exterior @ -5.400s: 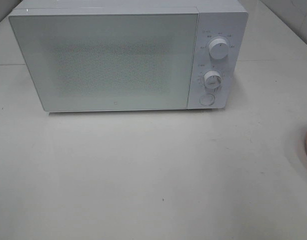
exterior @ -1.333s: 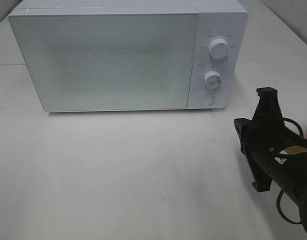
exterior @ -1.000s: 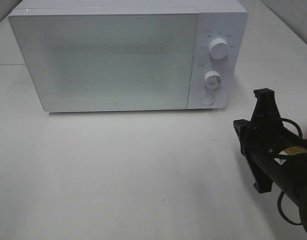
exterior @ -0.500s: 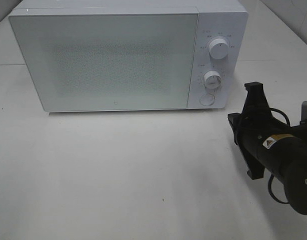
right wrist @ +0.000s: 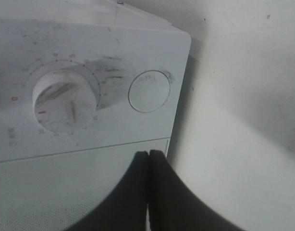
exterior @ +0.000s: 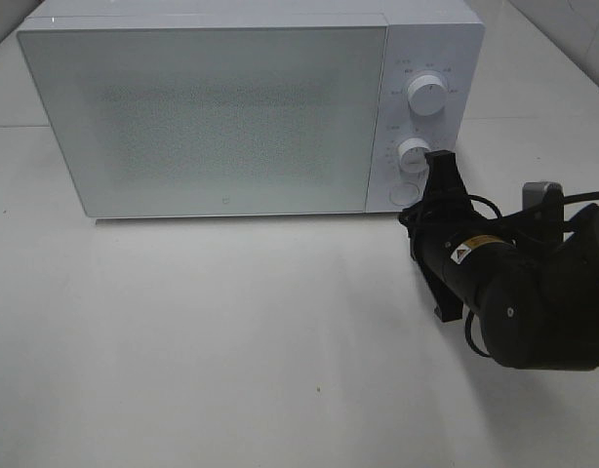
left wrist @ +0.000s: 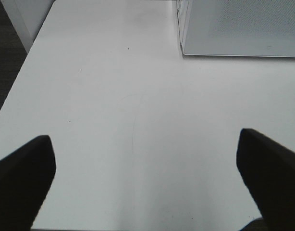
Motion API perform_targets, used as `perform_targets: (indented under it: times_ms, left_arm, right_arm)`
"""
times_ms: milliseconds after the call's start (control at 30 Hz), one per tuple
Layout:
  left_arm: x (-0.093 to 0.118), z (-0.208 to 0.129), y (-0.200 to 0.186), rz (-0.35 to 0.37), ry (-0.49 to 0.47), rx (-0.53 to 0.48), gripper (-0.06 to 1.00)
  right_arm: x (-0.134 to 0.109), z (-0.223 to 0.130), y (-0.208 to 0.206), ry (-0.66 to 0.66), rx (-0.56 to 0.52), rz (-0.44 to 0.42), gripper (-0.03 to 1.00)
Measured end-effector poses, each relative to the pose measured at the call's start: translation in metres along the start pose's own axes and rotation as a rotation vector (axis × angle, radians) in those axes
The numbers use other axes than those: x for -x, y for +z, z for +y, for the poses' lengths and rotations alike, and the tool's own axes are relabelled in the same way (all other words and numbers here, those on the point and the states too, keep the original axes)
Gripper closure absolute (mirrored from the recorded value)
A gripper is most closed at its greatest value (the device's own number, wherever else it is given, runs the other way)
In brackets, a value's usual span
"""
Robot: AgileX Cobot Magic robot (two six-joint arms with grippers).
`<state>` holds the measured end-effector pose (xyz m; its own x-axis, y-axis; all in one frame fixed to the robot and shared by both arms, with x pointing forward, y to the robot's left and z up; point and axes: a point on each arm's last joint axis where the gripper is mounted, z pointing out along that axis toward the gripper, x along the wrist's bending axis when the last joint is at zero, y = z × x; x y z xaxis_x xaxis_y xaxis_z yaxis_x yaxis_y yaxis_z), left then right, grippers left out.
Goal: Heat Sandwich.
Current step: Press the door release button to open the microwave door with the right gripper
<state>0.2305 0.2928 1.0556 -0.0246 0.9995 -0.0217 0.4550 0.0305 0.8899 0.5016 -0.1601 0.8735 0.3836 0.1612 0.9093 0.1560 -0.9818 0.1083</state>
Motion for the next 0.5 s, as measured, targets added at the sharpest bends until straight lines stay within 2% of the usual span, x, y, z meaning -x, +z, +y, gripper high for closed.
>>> perform_targets:
  times_ms: [500]
  left_arm:
    - [0.000,0.000,0.000,0.000,0.000,0.000,-0.02]
  right_arm:
    - [-0.008,0.000,0.040,0.038,-0.006,0.027,0.96]
